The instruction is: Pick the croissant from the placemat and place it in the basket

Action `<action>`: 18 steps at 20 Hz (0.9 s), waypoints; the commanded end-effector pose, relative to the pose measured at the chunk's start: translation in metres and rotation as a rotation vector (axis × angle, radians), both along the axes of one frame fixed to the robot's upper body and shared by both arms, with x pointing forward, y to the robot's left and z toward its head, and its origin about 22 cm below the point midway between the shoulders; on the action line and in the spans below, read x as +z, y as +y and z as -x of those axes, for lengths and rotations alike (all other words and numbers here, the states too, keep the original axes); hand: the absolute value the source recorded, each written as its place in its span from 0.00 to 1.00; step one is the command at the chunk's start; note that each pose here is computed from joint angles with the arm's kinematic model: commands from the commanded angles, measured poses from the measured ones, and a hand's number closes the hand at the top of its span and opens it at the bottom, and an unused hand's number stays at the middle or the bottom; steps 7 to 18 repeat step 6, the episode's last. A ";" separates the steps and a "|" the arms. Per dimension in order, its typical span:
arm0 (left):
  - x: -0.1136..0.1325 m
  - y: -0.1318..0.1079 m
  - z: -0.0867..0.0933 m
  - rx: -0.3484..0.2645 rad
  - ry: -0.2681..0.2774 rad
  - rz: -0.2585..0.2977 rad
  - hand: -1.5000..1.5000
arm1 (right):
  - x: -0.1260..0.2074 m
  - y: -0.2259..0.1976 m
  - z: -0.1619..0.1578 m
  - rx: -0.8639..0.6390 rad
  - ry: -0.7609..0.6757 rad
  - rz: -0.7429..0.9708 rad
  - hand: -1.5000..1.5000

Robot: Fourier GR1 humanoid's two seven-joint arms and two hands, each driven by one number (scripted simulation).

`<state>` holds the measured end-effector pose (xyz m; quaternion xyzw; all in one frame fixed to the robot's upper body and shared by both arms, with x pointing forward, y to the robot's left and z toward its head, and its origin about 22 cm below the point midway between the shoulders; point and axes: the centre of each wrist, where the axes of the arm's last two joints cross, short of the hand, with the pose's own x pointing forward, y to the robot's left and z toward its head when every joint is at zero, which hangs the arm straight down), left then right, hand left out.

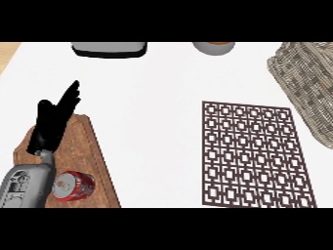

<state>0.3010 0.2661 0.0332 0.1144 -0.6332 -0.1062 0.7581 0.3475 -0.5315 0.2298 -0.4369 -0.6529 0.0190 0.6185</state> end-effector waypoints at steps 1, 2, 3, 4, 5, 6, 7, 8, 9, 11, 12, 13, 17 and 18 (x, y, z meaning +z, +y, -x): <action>0.006 -0.006 -0.006 -0.011 0.004 0.009 0.50 | 0.003 -0.037 0.040 -0.062 -0.009 -0.066 0.00; -0.008 0.003 -0.005 0.019 0.007 -0.013 0.50 | 0.009 -0.046 0.051 -0.059 -0.013 -0.069 0.00; -0.004 -0.004 0.007 -0.016 0.016 0.012 0.50 | 0.002 -0.053 0.060 -0.061 -0.008 -0.081 0.00; -0.004 -0.005 0.007 -0.006 -0.008 0.001 0.50 | 0.000 -0.059 0.069 -0.073 0.017 -0.064 0.00; 0.007 0.005 -0.002 0.004 -0.004 0.003 0.50 | -0.005 -0.070 0.085 -0.045 -0.006 -0.082 0.00; 0.004 -0.002 -0.002 0.014 -0.009 0.006 0.50 | 0.000 -0.076 0.094 -0.042 -0.025 -0.083 0.00; 0.004 -0.002 -0.002 0.014 -0.009 0.006 0.50 | 0.000 -0.076 0.094 -0.042 -0.025 -0.083 0.00; 0.004 -0.002 -0.002 0.014 -0.009 0.006 0.50 | 0.000 -0.076 0.094 -0.042 -0.025 -0.083 0.00; 0.004 -0.002 -0.002 0.014 -0.009 0.006 0.50 | 0.000 -0.076 0.094 -0.042 -0.025 -0.083 0.00; 0.004 -0.002 -0.002 0.014 -0.009 0.006 0.50 | 0.000 -0.076 0.094 -0.042 -0.025 -0.083 0.00; 0.004 -0.002 -0.002 0.014 -0.009 0.006 0.50 | 0.000 -0.076 0.094 -0.042 -0.025 -0.083 0.00; 0.004 -0.002 -0.002 0.014 -0.009 0.006 0.50 | 0.000 -0.076 0.094 -0.042 -0.025 -0.083 0.00; 0.004 -0.002 -0.002 0.014 -0.009 0.006 0.50 | 0.000 -0.076 0.094 -0.042 -0.025 -0.083 0.00; 0.004 -0.002 -0.002 0.014 -0.009 0.006 0.50 | 0.000 -0.076 0.094 -0.042 -0.025 -0.083 0.00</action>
